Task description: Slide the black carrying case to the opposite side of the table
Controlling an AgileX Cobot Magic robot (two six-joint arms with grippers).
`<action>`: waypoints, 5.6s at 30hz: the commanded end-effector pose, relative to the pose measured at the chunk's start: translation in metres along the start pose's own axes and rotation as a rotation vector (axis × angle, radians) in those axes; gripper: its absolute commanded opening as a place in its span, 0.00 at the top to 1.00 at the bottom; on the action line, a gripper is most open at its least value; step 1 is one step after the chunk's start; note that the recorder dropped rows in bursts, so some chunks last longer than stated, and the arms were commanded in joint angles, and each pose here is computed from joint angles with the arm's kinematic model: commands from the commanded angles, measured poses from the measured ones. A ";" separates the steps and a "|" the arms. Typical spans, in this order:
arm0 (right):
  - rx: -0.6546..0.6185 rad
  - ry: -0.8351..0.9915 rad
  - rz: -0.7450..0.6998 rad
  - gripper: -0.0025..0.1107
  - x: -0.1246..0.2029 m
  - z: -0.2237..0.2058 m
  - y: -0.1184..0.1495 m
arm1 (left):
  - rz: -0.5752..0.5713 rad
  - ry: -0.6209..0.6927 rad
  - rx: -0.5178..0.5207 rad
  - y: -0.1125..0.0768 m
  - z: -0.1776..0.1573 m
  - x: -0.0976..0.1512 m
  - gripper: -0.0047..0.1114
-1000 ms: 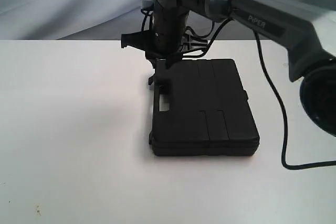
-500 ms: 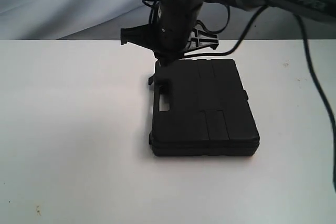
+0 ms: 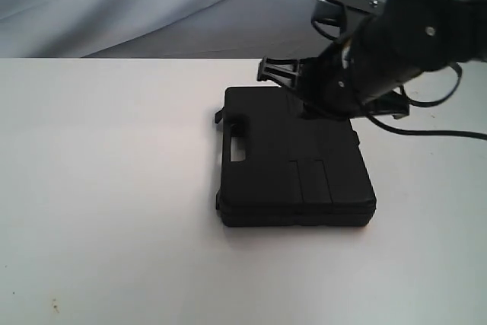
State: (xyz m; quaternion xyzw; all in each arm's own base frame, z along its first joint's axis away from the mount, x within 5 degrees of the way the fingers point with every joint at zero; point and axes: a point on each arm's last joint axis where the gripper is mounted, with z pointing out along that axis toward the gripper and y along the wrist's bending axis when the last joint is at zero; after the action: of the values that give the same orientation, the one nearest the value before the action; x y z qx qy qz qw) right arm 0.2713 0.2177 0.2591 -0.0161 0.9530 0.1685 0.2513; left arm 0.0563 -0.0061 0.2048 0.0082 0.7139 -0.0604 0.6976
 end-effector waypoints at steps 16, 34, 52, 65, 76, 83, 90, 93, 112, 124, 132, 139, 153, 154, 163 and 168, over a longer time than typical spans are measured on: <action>-0.020 -0.252 0.087 0.98 0.043 -0.071 -0.100 | -0.002 -0.002 -0.002 0.000 0.000 0.001 0.96; 0.017 -0.518 0.054 0.98 0.086 -0.120 -0.148 | -0.002 -0.002 -0.002 0.000 0.000 0.001 0.96; 0.140 -0.797 -0.151 0.98 0.135 -0.147 -0.173 | -0.002 -0.002 -0.002 0.000 0.000 0.001 0.96; 0.122 -0.946 -0.190 0.98 0.184 -0.142 -0.183 | -0.002 -0.002 -0.002 0.000 0.000 0.001 0.96; 0.145 -0.988 -0.246 0.98 0.199 -0.140 -0.187 | -0.002 -0.002 -0.002 0.000 0.000 0.001 0.96; 0.162 -0.980 -0.298 0.98 0.201 -0.134 -0.188 | -0.002 -0.002 -0.002 0.000 0.000 0.001 0.96; 0.156 -0.984 -0.297 0.98 0.205 -0.124 -0.191 | -0.002 -0.002 -0.002 0.000 0.000 0.001 0.96; 0.157 -0.989 -0.300 0.98 0.204 -0.125 -0.191 | -0.002 -0.002 -0.002 0.000 0.000 0.001 0.96; 0.158 -0.988 -0.302 0.98 0.204 -0.124 -0.191 | -0.002 -0.002 -0.002 0.000 0.000 0.001 0.96; 0.158 -0.988 -0.302 0.98 0.204 -0.124 -0.191 | -0.002 -0.002 -0.002 0.000 0.000 0.001 0.96; 0.158 -0.988 -0.302 0.98 0.204 -0.124 -0.191 | -0.002 -0.002 -0.002 0.000 0.000 0.001 0.96; 0.158 -0.988 -0.302 0.98 0.204 -0.124 -0.191 | -0.002 -0.002 -0.002 0.000 0.000 0.001 0.96; 0.158 -0.988 -0.302 0.98 0.204 -0.124 -0.191 | -0.013 -0.006 -0.002 0.000 0.000 0.001 0.96; 0.158 -0.988 -0.302 0.98 0.204 -0.124 -0.191 | -0.013 -0.006 -0.002 0.000 0.000 0.001 0.96; 0.158 -0.988 -0.302 0.98 0.204 -0.124 -0.191 | -0.140 -0.098 -0.001 0.001 -0.001 -0.008 0.96; 0.158 -0.988 -0.302 0.98 0.204 -0.124 -0.191 | -0.170 -0.091 0.001 0.001 -0.001 -0.007 0.96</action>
State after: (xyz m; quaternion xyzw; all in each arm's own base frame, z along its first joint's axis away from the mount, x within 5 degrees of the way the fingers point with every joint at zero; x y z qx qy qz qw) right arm 0.0561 0.0083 0.2016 -0.0574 0.7221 0.0463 0.6878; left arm 0.0563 -0.0052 0.2122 -0.0398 0.6840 -0.1065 0.7206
